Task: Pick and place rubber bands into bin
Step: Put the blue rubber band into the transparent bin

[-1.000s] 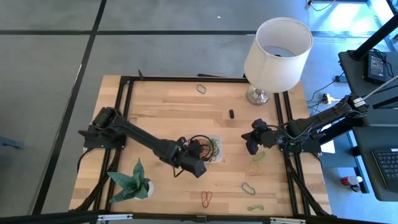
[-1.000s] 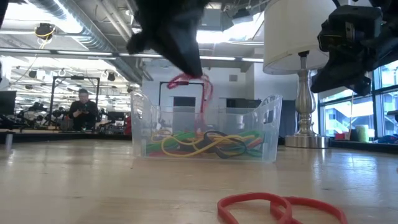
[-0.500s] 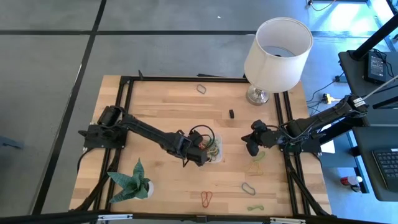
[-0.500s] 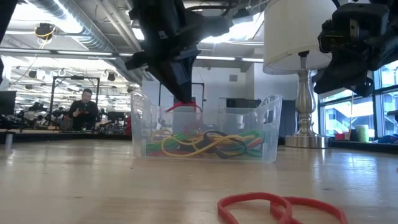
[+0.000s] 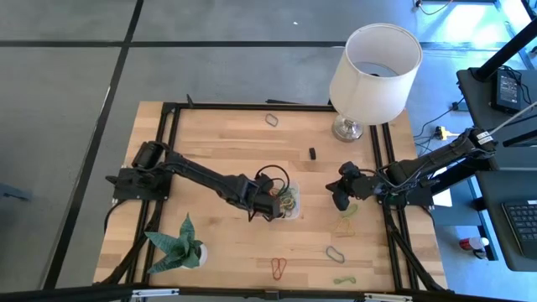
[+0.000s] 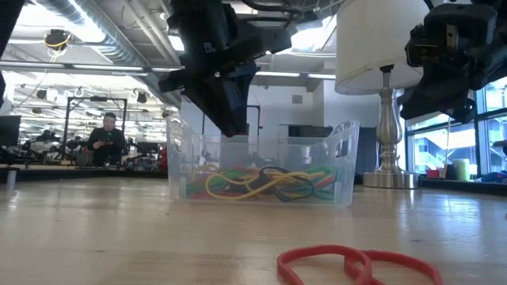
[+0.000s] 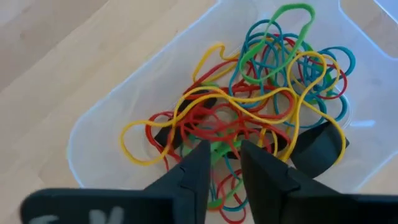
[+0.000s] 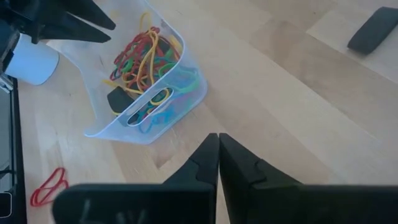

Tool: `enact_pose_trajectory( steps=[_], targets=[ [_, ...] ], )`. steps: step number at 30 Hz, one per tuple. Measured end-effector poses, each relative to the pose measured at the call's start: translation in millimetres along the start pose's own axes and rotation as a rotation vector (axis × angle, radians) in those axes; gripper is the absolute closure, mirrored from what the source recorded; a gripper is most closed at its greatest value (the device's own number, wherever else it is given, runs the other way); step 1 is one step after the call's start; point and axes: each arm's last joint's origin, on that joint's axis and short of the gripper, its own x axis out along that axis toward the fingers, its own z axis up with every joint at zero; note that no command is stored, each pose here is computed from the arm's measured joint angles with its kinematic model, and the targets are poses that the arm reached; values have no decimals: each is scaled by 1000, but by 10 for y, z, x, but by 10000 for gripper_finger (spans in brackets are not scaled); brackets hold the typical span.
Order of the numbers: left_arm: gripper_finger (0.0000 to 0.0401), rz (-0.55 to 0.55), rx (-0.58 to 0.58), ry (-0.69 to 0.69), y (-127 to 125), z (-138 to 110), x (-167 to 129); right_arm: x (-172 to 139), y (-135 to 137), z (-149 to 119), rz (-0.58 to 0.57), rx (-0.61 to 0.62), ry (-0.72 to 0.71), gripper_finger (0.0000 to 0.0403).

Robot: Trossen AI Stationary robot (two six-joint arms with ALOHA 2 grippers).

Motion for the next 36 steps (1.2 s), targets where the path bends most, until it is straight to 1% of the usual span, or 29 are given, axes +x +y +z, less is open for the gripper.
enact_pose_trajectory(
  steps=[4,8,10,12,14,17,20,23,24,26,29,32,36],
  targets=[
    [307,-5,40,-2,15,14,-41,0,-1,-1,-1,-1,1,386],
    [312,-45,120,40,35,26,-123,-1,-1,0,-1,4,1,386],
    [319,-74,132,51,35,36,-165,-1,-1,0,-1,4,0,386],
    [331,-91,145,58,46,43,-219,-1,7,6,7,16,-7,386],
    [350,-108,188,51,41,38,-267,-1,24,18,22,18,-18,387],
    [389,-121,307,36,35,23,-315,-9,68,38,61,-3,-40,397],
    [397,-143,406,5,85,34,-386,-37,140,64,90,-19,-48,398],
    [400,-136,428,-71,243,60,-430,-45,224,103,86,-26,-61,400],
    [400,-149,426,-97,305,60,-440,-38,254,116,77,-29,-67,400],
    [399,-194,418,-148,448,46,-491,-13,326,155,49,-36,-77,401],
    [400,-258,414,-196,698,-63,-568,45,442,196,-12,-62,-38,401],
    [400,-337,433,-240,947,-192,-615,103,569,229,-113,-61,77,401],
    [400,-456,489,-293,1243,-308,-642,155,778,207,-251,-65,318,402]
  ],
)
